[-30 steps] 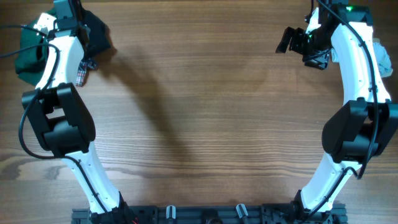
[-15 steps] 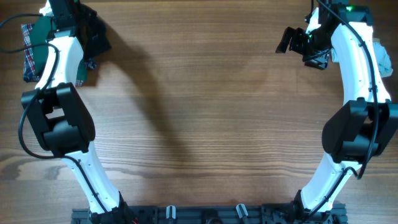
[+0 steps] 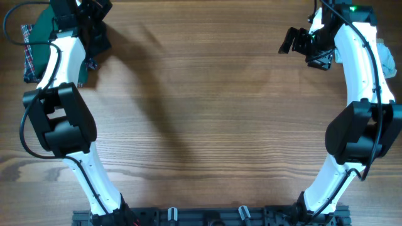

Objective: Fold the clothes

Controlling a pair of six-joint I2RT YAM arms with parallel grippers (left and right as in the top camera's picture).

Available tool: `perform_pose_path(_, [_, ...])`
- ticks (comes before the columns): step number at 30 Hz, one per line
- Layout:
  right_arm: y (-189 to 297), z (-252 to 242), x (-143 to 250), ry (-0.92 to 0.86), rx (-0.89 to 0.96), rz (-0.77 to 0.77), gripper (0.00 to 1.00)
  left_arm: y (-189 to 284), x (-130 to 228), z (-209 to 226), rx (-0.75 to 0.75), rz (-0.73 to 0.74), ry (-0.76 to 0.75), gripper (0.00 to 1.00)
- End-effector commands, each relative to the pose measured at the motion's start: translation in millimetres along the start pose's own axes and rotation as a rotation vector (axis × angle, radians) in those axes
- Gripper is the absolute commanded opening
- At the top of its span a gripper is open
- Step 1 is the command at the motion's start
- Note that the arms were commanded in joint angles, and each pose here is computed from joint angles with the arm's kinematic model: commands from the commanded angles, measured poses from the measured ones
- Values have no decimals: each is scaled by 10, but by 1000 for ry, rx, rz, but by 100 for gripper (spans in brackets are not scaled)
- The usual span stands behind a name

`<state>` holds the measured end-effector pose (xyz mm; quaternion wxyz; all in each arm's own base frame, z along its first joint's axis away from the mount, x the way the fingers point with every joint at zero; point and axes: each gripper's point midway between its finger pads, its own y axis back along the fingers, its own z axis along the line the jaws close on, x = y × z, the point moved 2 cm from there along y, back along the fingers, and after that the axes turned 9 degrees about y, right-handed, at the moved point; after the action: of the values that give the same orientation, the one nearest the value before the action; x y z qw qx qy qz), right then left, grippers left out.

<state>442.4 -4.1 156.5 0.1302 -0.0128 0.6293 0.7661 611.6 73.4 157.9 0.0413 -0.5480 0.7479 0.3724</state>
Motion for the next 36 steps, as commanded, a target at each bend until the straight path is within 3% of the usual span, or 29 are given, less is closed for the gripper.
perform_pose_path(1, [78,37,-22,10,-12,-20,100,167,143,-496,232,108,-204,100])
perform_pose_path(5, [78,42,-18,10,-15,-18,100,378,141,-756,321,132,-253,100])
perform_pose_path(8, [76,42,-17,10,-15,-17,100,614,214,-1033,463,167,-412,97])
perform_pose_path(13, [76,41,-15,10,-15,-16,100,940,166,-1218,478,173,-414,99])
perform_pose_path(14, [78,41,-14,10,-15,-16,100,1029,97,-1207,459,162,-402,100])
perform_pose_path(18, [78,42,-20,11,-15,-19,100,1205,-318,-667,147,52,-256,99])
perform_pose_path(20, [77,47,-47,8,-17,-30,100,1125,-101,-438,55,143,-200,98])
perform_pose_path(24, [79,110,-55,-11,-58,-32,100,730,171,-172,-140,129,-144,99])
perform_pose_path(28, [80,123,-53,-11,-67,-30,100,422,552,-22,-210,197,-133,91])
perform_pose_path(36, [80,120,-56,-11,-66,-32,100,178,614,520,-414,143,-107,90])
